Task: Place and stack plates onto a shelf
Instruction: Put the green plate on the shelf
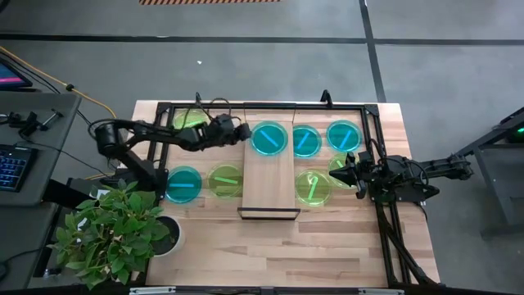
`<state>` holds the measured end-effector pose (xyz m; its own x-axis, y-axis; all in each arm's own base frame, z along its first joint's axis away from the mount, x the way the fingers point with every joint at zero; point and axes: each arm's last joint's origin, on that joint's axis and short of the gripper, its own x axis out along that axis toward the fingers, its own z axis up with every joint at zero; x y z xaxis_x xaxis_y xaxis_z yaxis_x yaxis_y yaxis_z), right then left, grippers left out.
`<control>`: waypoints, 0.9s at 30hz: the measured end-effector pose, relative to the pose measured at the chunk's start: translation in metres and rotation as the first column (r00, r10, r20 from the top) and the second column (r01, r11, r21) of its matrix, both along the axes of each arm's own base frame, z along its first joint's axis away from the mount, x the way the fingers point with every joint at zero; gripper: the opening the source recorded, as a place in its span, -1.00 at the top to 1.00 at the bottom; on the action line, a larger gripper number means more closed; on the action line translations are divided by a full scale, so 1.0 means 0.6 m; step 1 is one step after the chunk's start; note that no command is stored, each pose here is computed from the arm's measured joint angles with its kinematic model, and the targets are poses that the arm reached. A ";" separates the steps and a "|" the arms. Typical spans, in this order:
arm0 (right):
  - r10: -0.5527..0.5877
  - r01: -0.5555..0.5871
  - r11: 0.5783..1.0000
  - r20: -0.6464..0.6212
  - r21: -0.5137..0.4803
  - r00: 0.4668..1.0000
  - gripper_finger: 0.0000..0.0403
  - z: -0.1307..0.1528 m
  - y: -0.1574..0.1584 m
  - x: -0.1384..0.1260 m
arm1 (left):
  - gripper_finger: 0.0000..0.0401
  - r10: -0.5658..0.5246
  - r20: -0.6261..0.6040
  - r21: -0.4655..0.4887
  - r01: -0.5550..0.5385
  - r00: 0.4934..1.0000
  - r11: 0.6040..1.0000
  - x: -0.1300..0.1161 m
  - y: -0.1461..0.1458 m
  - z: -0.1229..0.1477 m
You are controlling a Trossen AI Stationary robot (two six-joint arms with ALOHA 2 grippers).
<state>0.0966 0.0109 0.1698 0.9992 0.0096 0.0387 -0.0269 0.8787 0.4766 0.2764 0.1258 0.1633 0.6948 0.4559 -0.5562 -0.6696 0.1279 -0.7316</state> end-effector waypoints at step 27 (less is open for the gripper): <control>0.000 0.000 1.000 0.000 0.000 1.000 1.00 0.000 0.000 0.000 | 0.17 -0.443 0.377 0.648 0.110 0.814 0.754 -0.199 -0.133 0.103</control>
<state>0.0966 0.0109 0.1698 0.9992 0.0096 0.0387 -0.0269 0.8785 0.4769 0.1567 0.0459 0.2250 0.9331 0.3060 0.1890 -0.1129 0.7481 -0.6539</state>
